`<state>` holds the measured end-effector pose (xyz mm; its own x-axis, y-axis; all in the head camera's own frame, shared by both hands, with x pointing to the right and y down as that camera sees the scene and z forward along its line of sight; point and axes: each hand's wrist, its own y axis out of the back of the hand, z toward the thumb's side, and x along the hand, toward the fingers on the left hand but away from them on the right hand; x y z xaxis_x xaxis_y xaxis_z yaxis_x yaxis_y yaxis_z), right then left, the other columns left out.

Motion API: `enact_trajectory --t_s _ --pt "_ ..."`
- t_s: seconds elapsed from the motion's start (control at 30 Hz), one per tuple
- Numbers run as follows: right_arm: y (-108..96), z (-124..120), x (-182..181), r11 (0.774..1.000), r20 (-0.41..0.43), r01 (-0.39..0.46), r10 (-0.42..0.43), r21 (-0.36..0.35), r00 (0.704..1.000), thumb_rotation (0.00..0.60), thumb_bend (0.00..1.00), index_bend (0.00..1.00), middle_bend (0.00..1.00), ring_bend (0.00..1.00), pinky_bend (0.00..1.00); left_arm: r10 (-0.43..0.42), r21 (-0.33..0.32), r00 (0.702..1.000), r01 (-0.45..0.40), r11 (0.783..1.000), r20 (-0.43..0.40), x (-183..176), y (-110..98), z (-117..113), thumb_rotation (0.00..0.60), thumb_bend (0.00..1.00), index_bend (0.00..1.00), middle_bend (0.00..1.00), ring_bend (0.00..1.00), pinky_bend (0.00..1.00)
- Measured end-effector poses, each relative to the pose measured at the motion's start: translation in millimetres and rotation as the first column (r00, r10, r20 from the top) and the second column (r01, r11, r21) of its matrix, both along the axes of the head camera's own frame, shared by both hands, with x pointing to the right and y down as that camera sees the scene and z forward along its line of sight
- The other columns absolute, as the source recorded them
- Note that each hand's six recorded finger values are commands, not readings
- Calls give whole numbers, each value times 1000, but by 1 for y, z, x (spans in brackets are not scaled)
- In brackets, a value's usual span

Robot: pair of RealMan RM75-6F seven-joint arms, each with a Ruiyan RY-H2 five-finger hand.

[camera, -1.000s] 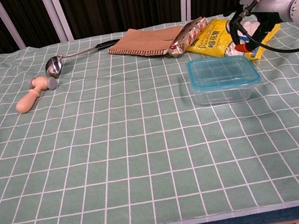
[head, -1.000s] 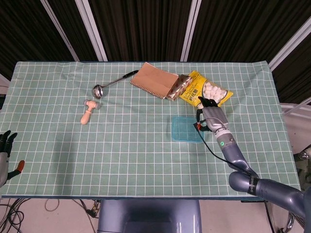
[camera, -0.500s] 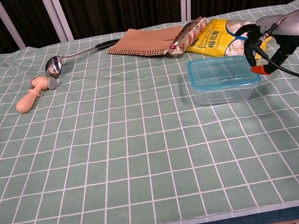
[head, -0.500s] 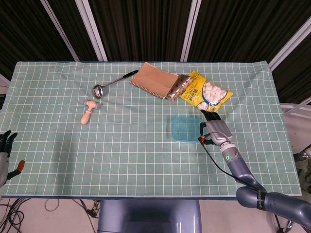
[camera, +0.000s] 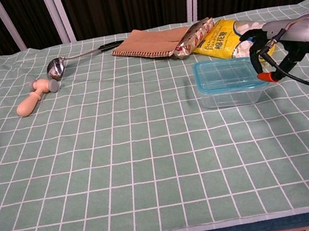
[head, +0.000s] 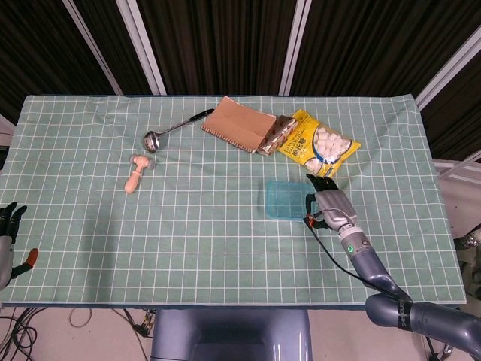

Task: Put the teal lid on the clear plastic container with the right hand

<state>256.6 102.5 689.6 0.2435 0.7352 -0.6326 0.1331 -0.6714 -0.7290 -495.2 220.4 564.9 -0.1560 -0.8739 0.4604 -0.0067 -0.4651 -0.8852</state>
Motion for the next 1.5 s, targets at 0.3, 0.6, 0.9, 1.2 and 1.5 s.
enact_trajectory --t_s 0.3,0.6,0.9,1.2,1.5 --pt "3 5 -2 999 -22 33 -34 -16 999 600 568 661 0 0 0 2 3 1000 -2 1000 2 0 0 0 600 331 85 0 0 0" --pt "-3 6 -8 999 -31 43 -43 -23 999 600 569 661 0 0 0 1 1 1000 -1 1000 2 0 0 0 600 331 85 0 0 0" --pt "-2 11 -10 998 -38 46 -48 -43 998 600 568 661 0 0 0 0 1 1000 0 1000 2 0 0 0 600 331 86 0 0 0" --pt "-2 15 -18 995 -48 78 -81 -58 996 600 569 664 0 0 0 -1 -1 1000 1 1000 2 0 0 0 600 331 85 0 0 0" --pt "4 21 -25 992 -49 91 -96 -85 994 600 568 664 0 0 0 -4 -3 1000 4 1000 -1 0 0 0 600 331 86 0 0 0"
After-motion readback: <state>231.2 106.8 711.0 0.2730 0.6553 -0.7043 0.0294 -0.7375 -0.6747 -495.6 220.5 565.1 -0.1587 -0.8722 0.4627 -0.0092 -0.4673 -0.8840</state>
